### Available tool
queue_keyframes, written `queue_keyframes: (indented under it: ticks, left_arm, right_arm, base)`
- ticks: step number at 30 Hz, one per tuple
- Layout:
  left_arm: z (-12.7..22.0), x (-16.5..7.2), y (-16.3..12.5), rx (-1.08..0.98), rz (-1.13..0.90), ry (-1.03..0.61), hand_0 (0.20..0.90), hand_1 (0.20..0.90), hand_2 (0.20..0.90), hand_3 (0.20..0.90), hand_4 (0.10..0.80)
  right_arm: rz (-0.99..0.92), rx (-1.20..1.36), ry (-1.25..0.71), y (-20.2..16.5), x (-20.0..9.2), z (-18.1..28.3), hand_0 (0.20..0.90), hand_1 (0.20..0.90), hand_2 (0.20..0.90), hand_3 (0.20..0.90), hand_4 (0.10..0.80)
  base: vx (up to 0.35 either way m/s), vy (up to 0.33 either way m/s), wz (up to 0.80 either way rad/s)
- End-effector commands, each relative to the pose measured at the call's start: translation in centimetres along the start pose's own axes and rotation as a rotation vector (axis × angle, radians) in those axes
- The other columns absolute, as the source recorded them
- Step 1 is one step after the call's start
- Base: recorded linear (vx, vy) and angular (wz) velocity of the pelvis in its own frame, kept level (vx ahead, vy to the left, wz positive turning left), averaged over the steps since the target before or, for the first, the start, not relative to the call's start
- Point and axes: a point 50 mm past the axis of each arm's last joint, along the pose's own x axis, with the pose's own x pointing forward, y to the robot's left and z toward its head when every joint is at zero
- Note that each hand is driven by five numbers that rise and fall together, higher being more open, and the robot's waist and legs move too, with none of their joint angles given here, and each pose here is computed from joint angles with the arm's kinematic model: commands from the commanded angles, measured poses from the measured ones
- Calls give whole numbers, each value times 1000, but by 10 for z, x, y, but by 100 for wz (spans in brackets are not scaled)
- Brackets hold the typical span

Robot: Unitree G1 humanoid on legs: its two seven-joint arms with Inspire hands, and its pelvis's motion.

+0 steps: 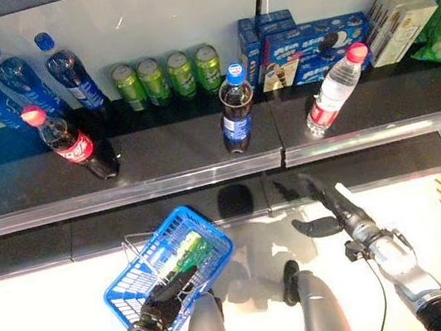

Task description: Pick up the drink and place into the basket.

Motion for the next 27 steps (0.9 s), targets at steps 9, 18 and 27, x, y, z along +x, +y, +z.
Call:
queue_keyframes:
  ticks: [9,18,27]
  left_arm:
    - [-9,-20,20,-34,-42,-32,300,300,300,200,100]
    - [-20,-25,26,-131,-41,-12,300,300,300,200,100]
    - [-42,-33,26,-197,-91,88,300,300,300,200,100]
  right_arm:
    - [-60,-253,-548,-41,9,116,900,900,900,900,800]
    - [-256,-144,-673,-69,-2,139,900,900,900,900,800]
    - [-296,-113,-692,-74,-5,137,900,900,900,900,800]
  base:
    - [24,1,1]
    - [100,-5,5]
    - [139,8,7]
